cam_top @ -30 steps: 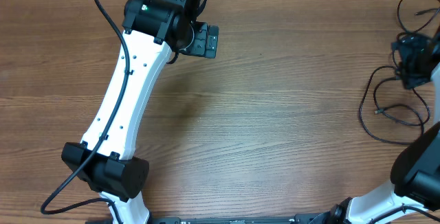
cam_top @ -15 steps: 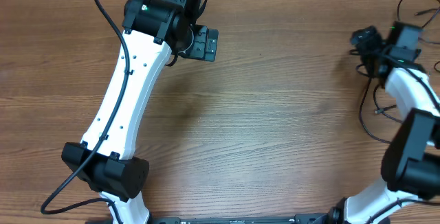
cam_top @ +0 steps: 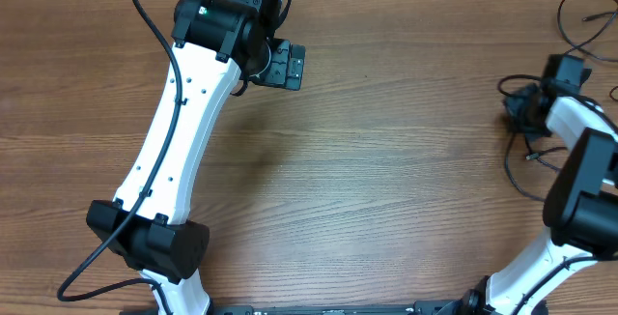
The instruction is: Untangle cables
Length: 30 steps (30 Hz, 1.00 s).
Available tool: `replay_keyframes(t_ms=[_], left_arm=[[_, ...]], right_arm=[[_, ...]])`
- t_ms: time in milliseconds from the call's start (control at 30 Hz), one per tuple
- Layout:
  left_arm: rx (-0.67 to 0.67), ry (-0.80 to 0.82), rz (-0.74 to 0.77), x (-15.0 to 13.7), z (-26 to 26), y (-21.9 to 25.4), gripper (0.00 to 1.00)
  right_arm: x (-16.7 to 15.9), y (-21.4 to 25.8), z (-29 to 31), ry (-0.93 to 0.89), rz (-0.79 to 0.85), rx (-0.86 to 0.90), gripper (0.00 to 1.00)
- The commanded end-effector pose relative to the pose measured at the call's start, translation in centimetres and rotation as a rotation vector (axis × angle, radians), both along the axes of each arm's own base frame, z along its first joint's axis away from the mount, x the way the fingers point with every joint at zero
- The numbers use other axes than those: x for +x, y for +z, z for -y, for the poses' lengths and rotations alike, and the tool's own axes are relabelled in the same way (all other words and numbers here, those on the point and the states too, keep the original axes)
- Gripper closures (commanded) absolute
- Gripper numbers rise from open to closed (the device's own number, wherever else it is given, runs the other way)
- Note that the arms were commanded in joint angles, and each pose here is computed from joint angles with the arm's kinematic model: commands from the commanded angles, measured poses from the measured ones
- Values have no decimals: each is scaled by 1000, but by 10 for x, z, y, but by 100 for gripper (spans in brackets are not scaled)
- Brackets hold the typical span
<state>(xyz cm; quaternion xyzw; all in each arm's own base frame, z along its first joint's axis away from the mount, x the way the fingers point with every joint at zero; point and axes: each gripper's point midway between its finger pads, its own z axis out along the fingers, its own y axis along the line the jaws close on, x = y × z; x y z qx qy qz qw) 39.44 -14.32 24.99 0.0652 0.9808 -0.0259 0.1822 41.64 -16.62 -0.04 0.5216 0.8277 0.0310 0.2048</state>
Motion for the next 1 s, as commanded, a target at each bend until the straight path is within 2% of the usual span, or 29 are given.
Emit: replay_keyframes(t_ms=[0, 300, 600, 700, 800, 967], left_arm=[[-20, 13, 16, 1, 0, 8, 0], [-15, 12, 6, -1, -1, 7, 0], [-14, 13, 7, -1, -2, 7, 0], [-15, 12, 7, -1, -1, 7, 0], [-15, 12, 9, -1, -1, 7, 0], [-16, 13, 10, 0, -1, 7, 0]], right_arm=[[-52, -20, 30, -185, -156, -11, 96], [-88, -22, 65, -294, -231, -42, 96], [-92, -20, 79, -323, -227, -69, 96], [-85, -20, 72, -305, -196, -23, 96], [-64, -14, 52, -248, -117, 80, 96], [-20, 30, 14, -119, 55, 167, 96]])
